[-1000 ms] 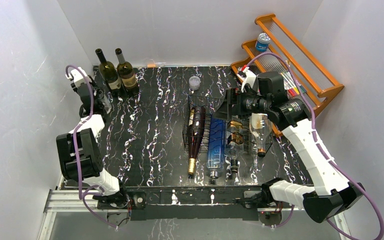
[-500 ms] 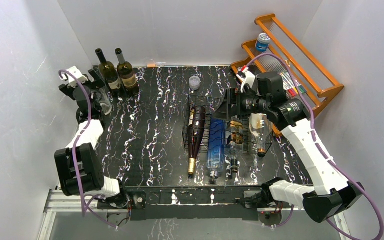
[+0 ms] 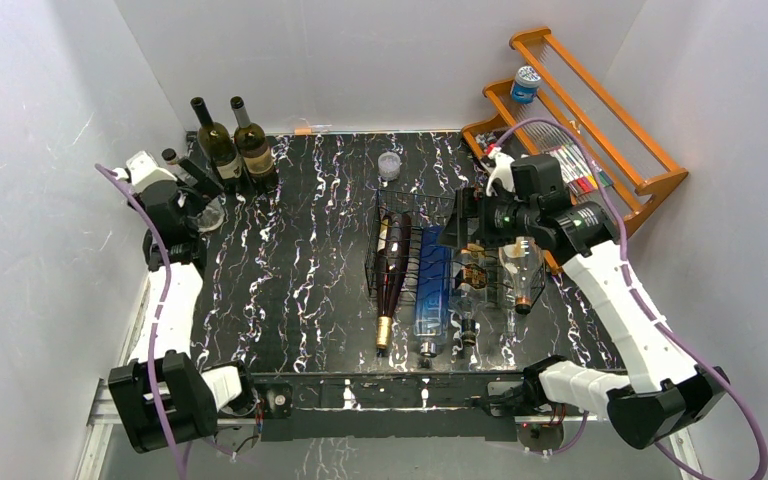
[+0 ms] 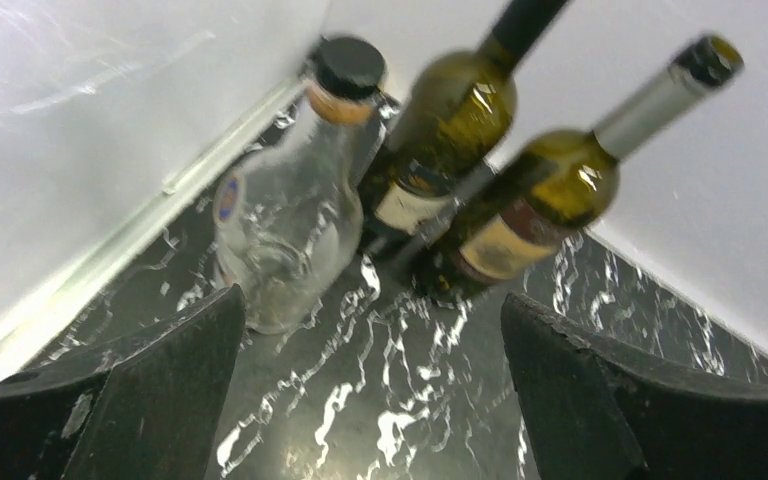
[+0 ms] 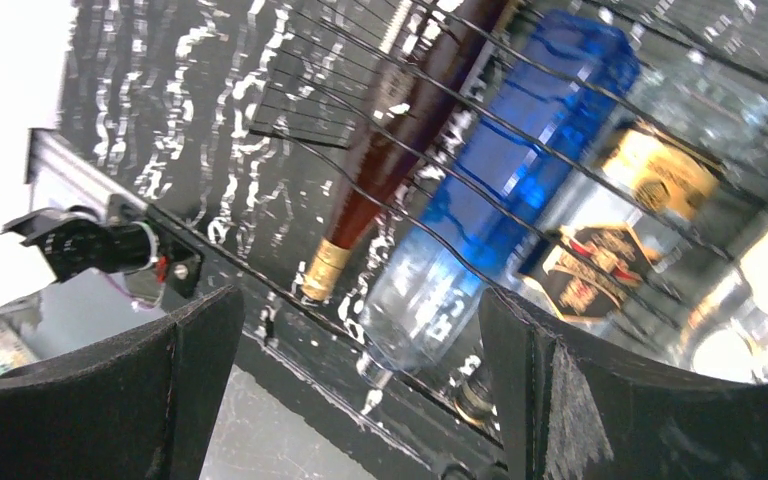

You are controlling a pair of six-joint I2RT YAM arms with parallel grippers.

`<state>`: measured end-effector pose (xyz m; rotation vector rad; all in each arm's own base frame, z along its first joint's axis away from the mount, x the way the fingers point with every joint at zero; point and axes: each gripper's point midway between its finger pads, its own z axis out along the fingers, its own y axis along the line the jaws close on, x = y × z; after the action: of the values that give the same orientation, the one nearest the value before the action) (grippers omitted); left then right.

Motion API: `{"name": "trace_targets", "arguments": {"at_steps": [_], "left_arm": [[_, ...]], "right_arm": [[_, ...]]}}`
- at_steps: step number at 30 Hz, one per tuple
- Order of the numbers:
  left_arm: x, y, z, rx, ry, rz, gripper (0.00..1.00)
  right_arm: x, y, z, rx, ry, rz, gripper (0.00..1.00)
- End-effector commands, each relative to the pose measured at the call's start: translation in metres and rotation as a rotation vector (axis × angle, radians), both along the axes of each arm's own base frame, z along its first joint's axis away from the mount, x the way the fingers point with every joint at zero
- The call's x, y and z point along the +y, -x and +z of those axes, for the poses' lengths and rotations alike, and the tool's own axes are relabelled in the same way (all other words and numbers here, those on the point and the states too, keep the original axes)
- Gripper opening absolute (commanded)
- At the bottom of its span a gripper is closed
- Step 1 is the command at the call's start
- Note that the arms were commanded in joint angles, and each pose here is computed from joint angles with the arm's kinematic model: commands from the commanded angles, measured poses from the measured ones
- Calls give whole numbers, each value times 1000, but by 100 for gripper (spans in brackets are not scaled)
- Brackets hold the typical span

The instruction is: Take the wine bottle off the wine rack

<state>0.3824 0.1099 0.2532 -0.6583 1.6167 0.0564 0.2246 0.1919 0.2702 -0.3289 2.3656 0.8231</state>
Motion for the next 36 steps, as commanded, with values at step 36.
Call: {"name": "trace_targets", "arguments": {"at_steps": [36], "left_arm": [[-243,38,14,12,-132,-934,98]], "right_arm": [[-121,30,-101,100,289,-700,84]]}}
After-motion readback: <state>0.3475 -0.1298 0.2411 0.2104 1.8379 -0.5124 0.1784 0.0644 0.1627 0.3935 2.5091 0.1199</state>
